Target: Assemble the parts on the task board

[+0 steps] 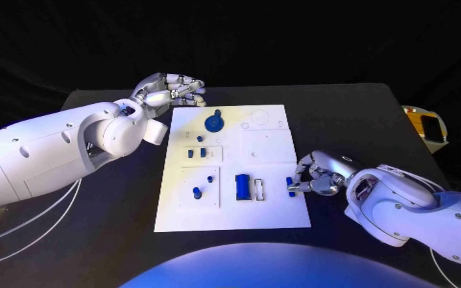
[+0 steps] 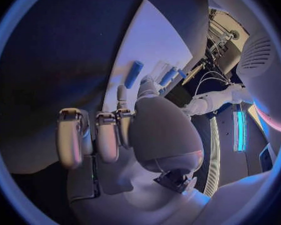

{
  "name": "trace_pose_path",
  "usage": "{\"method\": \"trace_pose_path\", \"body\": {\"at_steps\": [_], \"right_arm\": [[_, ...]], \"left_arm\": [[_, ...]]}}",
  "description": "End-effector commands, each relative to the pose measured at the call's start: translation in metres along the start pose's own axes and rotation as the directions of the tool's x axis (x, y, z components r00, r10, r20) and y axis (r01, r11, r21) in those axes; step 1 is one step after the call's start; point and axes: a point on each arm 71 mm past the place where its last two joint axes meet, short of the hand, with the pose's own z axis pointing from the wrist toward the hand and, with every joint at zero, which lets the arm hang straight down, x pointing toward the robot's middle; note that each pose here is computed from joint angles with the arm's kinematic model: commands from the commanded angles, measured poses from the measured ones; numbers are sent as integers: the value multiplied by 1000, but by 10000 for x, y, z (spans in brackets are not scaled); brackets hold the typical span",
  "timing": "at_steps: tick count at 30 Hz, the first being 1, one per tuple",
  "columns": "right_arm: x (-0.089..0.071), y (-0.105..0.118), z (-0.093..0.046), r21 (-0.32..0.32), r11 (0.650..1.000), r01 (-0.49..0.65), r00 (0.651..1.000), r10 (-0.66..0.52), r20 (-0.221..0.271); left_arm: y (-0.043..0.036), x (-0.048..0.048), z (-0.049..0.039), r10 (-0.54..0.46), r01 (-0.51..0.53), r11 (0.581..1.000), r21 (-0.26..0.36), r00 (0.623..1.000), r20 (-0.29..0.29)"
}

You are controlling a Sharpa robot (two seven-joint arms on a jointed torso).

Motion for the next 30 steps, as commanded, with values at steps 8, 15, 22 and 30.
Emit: {"method": "trace_pose_path", "body": {"at_steps": [8, 15, 22, 30], "right_arm": [[104, 25, 57, 25, 998, 50, 999, -49, -23], [182, 51, 91, 20, 998, 62, 997, -62, -46], [238, 81, 105, 7, 995, 100, 993, -99, -70], [266, 98, 105, 1, 990, 142, 986, -141, -89]], "left_arm": [[-11, 10, -4, -3, 3, 1000, 8, 1000, -16], [-11, 9, -7, -3, 3, 1000, 8, 1000, -17], [-12, 6, -11, -3, 3, 1000, 7, 1000, -16], [-12, 2, -15, -3, 3, 1000, 6, 1000, -15]]}}
